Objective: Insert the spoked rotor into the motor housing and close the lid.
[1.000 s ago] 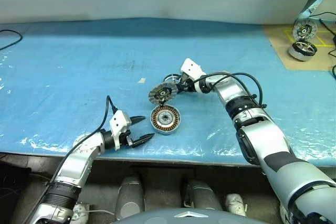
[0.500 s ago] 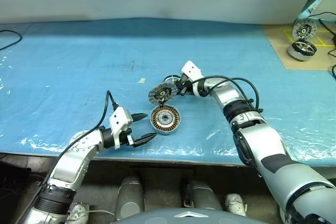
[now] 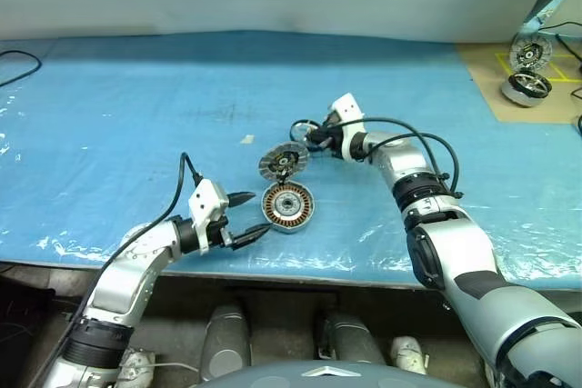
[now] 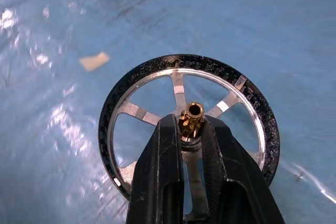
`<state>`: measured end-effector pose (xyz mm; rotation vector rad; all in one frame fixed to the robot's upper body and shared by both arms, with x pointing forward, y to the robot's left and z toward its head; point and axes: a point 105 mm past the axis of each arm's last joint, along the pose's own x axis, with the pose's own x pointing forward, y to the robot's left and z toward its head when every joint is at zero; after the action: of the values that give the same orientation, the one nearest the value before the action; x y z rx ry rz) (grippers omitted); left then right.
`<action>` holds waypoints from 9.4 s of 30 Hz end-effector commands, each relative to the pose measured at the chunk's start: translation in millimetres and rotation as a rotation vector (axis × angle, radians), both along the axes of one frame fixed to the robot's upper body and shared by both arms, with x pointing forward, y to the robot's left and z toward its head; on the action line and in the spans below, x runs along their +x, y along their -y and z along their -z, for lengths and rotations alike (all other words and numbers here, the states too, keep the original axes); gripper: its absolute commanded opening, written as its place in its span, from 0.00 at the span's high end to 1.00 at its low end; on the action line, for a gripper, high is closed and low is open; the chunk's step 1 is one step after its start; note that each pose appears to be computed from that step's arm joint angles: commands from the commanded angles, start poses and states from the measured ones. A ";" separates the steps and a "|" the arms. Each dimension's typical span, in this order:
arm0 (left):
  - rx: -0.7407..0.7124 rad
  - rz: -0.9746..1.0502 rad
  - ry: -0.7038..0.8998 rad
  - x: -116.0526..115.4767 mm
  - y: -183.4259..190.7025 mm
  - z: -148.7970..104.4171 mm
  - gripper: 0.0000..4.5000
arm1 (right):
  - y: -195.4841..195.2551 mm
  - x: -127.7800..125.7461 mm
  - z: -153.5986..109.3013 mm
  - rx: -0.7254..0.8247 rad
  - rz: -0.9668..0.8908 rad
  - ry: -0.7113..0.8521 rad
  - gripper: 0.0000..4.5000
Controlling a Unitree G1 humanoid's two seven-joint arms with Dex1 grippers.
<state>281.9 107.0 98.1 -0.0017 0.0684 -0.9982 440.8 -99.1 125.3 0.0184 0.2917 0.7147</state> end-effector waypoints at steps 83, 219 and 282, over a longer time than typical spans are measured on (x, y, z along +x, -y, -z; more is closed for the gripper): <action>-0.239 -0.103 0.430 36.2 26.0 -114.9 0.46 | -46.3 -96.8 -99.2 0.772 -0.423 -0.389 0.97; 0.507 0.465 0.126 15.7 18.6 -37.5 0.71 | -16.7 -59.3 -40.3 0.670 0.002 -0.286 0.50; 0.204 0.304 0.117 17.1 6.1 -52.7 0.35 | 7.2 -204.9 3.5 -0.194 -0.415 0.012 0.08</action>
<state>298.7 103.8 140.8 0.2340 0.1007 -1.2797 233.2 -113.2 115.3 -0.2543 0.4017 1.0913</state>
